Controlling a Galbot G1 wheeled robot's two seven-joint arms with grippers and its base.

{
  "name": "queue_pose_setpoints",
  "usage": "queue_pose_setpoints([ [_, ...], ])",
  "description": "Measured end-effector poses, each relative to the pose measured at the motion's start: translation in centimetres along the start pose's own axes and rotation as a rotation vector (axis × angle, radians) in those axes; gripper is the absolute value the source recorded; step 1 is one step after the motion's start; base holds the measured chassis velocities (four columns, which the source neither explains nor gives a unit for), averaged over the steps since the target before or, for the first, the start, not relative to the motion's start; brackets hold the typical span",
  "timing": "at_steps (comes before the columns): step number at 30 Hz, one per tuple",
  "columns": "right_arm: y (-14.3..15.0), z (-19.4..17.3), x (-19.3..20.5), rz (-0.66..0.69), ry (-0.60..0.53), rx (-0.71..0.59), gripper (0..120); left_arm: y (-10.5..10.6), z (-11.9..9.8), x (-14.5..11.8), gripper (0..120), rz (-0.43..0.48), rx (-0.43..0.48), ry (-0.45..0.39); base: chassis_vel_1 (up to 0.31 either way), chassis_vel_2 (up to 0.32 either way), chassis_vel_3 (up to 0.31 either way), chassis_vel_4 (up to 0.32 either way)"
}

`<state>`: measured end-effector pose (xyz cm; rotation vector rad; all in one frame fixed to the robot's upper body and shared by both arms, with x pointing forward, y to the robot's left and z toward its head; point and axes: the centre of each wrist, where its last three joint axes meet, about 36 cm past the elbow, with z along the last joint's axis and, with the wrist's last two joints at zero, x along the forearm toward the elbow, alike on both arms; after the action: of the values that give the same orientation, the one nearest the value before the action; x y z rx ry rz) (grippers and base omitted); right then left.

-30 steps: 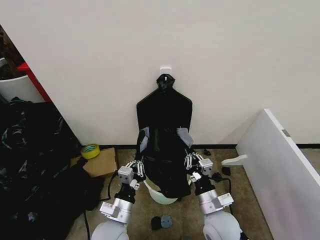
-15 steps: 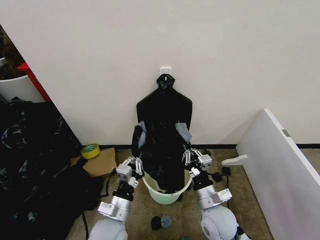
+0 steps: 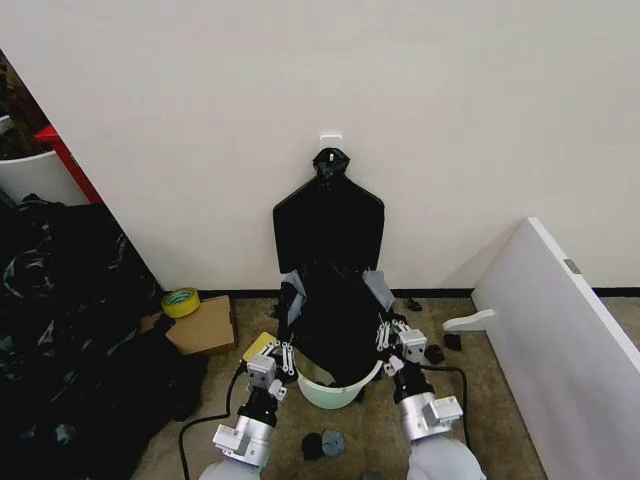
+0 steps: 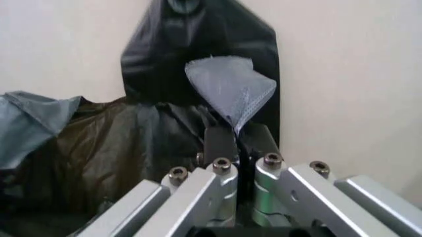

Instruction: Place the garbage bag over the trash bin.

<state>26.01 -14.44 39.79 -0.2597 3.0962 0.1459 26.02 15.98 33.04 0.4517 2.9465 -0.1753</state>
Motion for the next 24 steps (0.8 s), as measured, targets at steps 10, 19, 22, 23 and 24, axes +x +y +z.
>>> queue_pose_setpoints([
  [10,1.7,-1.7,4.3,-0.002,0.257,-0.002,0,0.1,1.4,2.0,0,0.003,-0.039,0.090,0.000,0.000,0.000,0.000],
  [19,3.1,-3.6,6.3,-0.021,0.379,-0.029,0,0.1,-0.4,4.1,0,-0.020,-0.174,0.158,0.000,0.000,0.000,0.000],
  [22,3.3,-3.8,6.6,-0.001,0.415,-0.017,0,-0.2,-0.8,5.2,0,-0.042,-0.240,0.207,0.000,0.000,0.000,0.000],
  [23,3.3,-3.8,6.6,-0.001,0.415,-0.017,0,-0.2,-0.8,5.2,0,-0.042,-0.240,0.207,0.000,0.000,0.000,0.000],
  [24,3.3,-3.8,6.6,0.006,0.426,-0.011,0,-0.3,-0.8,5.4,0,-0.048,-0.253,0.218,0.000,0.000,0.000,0.000],
])
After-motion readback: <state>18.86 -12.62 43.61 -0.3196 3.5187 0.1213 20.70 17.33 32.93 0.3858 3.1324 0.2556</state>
